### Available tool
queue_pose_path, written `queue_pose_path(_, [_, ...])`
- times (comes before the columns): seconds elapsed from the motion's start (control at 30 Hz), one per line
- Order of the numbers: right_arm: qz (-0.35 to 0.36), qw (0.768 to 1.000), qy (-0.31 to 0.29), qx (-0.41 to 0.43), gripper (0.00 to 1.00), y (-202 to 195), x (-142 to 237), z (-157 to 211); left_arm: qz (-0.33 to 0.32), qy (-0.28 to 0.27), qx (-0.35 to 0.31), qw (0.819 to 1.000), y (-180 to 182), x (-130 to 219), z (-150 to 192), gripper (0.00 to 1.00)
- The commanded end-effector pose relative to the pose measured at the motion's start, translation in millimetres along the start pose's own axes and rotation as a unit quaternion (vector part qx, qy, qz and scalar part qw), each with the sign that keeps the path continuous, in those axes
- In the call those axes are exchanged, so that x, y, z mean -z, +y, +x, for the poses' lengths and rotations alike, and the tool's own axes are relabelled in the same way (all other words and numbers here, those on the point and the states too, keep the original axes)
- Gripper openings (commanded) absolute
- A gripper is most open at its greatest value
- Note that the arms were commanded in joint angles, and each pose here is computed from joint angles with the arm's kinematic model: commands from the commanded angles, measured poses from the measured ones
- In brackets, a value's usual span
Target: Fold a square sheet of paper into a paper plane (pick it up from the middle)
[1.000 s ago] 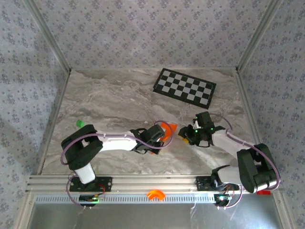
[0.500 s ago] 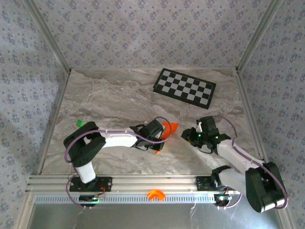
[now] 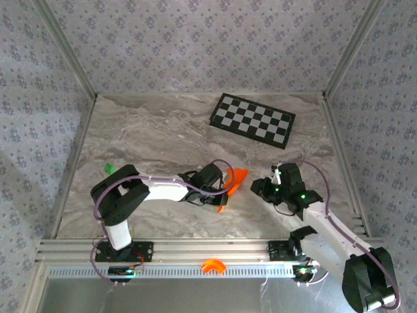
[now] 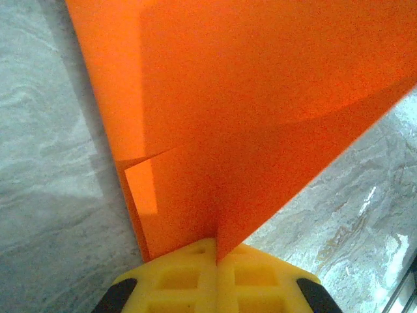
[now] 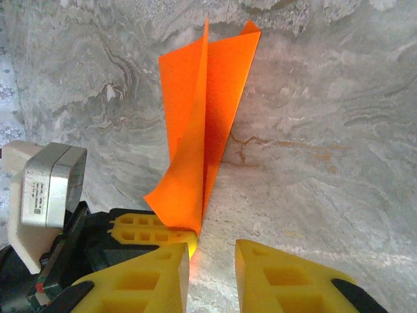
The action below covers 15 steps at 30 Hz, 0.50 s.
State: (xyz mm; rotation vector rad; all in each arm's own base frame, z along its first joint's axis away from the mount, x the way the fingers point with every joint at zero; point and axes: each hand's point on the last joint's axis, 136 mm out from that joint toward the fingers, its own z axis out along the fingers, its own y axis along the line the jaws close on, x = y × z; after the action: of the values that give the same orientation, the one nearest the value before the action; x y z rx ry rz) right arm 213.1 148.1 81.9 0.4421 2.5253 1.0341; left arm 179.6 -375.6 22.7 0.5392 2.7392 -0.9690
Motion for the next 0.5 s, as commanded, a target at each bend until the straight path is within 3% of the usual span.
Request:
queue_pose_path(0.0, [0.002, 1.000, 0.018, -0.001, 0.27, -4, 1, 8, -0.005, 0.020, 0.015, 1.000, 10, -1, 16, 0.00])
queue_pose_path(0.47, [0.002, 1.000, 0.026, -0.001, 0.26, 4, -3, 2, 0.012, 0.009, 0.029, 0.999, 15, 5, 27, 0.00])
